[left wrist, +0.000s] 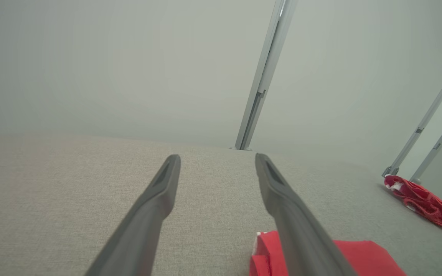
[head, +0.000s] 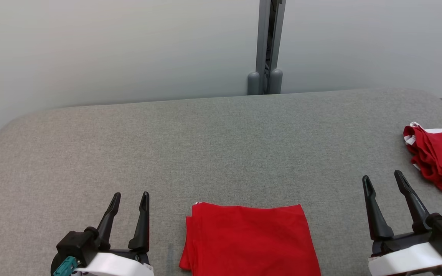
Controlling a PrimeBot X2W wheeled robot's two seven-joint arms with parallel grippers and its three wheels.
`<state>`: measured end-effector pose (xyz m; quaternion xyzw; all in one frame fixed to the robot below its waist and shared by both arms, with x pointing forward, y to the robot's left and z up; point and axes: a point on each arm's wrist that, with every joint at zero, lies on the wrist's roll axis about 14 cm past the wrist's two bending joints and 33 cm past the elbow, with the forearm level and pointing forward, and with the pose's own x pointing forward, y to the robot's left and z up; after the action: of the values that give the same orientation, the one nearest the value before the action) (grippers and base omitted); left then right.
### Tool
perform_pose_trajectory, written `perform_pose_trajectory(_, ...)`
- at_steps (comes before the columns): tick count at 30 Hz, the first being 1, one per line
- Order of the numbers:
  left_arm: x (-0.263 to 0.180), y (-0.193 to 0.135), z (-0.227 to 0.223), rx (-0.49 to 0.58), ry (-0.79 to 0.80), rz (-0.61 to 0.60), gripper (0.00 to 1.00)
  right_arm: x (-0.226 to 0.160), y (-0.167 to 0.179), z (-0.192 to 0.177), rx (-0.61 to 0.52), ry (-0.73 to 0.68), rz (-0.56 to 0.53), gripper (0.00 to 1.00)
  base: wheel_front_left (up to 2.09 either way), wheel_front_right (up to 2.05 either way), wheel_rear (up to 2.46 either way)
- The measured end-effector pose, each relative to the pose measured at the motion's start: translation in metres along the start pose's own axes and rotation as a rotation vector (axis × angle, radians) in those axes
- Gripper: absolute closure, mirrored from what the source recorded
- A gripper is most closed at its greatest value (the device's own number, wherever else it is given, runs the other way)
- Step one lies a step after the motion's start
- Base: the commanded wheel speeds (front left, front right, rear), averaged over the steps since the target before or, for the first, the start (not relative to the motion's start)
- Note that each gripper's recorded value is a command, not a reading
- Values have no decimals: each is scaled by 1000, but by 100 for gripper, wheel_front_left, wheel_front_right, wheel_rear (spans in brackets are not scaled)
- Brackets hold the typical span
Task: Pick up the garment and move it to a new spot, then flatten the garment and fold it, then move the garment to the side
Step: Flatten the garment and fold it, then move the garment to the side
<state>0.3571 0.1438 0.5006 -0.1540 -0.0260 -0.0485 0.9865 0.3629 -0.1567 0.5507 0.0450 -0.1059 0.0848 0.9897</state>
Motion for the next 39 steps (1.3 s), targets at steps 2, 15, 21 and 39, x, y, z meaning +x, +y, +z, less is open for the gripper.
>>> perform_pose_trajectory(2,0,0,1,0,-2,2,0,1,1,1,5,-7,1,0,0,0,0)
perform_pose_trajectory(15,-1,0,4,-1,-14,0,0,3,6,5,25,-22,1,0,0,0,0)
perform_pose_trajectory(21,0,-2,6,-1,-19,-5,0,2,6,4,28,-20,-2,0,0,0,0)
perform_pose_trajectory(39,0,-2,6,0,-19,-7,0,1,6,2,30,-13,-5,0,0,0,0)
